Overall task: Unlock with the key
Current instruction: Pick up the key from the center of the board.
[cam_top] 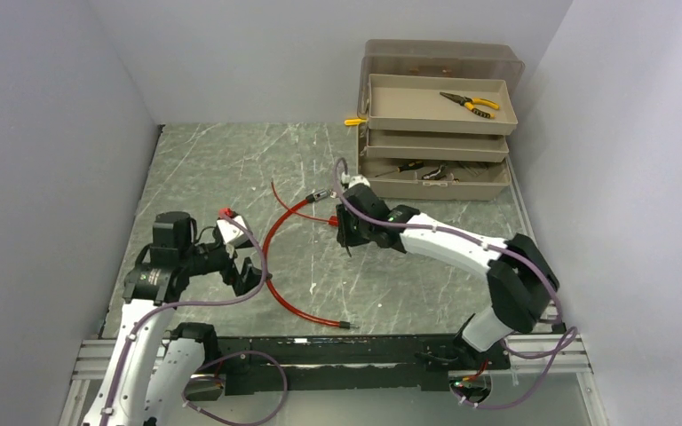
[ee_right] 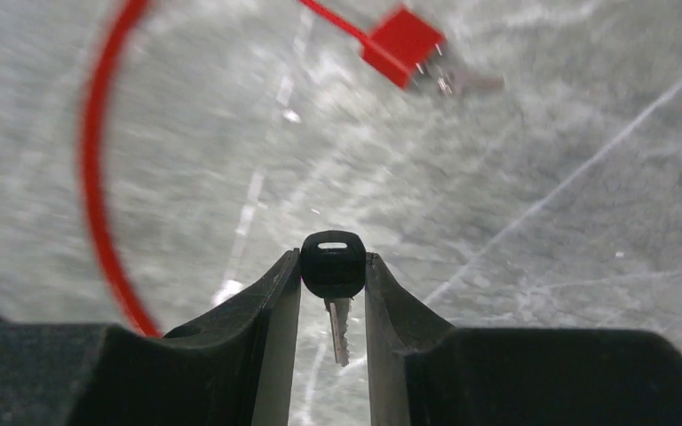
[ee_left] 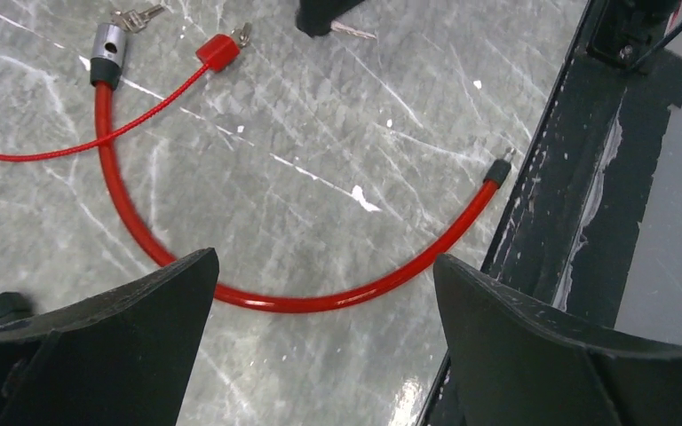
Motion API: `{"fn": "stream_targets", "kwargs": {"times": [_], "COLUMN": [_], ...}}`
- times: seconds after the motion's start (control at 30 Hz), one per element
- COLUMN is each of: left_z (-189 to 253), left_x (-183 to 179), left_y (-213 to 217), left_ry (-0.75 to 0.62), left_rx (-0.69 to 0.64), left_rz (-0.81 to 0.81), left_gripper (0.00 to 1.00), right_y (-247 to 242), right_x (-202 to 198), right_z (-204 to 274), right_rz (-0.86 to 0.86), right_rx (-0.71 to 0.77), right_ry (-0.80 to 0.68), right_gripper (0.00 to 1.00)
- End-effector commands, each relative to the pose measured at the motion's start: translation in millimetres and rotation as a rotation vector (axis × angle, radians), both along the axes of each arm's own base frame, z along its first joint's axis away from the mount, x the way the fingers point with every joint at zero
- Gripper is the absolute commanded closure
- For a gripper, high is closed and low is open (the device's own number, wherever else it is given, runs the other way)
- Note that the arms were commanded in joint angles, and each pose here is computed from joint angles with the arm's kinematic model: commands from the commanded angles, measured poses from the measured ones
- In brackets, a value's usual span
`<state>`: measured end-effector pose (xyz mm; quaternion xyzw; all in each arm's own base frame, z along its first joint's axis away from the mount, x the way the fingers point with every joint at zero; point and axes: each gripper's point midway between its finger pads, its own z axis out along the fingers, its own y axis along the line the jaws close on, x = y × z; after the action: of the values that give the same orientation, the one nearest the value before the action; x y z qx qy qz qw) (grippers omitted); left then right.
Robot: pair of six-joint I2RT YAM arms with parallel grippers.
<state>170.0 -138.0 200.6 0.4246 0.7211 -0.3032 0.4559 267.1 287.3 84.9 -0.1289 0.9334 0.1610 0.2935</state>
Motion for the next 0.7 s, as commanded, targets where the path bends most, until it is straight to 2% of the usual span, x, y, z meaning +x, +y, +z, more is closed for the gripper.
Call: {"fn": "stream_targets", "kwargs": {"times": [0.0,0.3,0.43,0.67], "left_z": [26,74,95,120], "left_x": [21,61,67,65], "left_y": [-19,-57,-70,-82], "left_ry": [-0.093,-0.198,-0.244,-0.326], "left_rx": [-0.137,-0.217,-0.258,-0.292], "left_rz": [0.027,0.157,0.15,0.069], "left_gripper": [0.02,0.01,0.01,0.01], "right_y": [30,51,53,54], "right_x": [17,19,10,-11], "right_z": [99,234,268,294], "right_rz": [-0.029,-0.114,-0.127,-0.153], "right_rx": [0.246,0.643,0.737,0.815], "right_ry": [-0.158,-0.409,-0.487,-0.557], "right_gripper": [0.81,0.8,0.8,0.8]}}
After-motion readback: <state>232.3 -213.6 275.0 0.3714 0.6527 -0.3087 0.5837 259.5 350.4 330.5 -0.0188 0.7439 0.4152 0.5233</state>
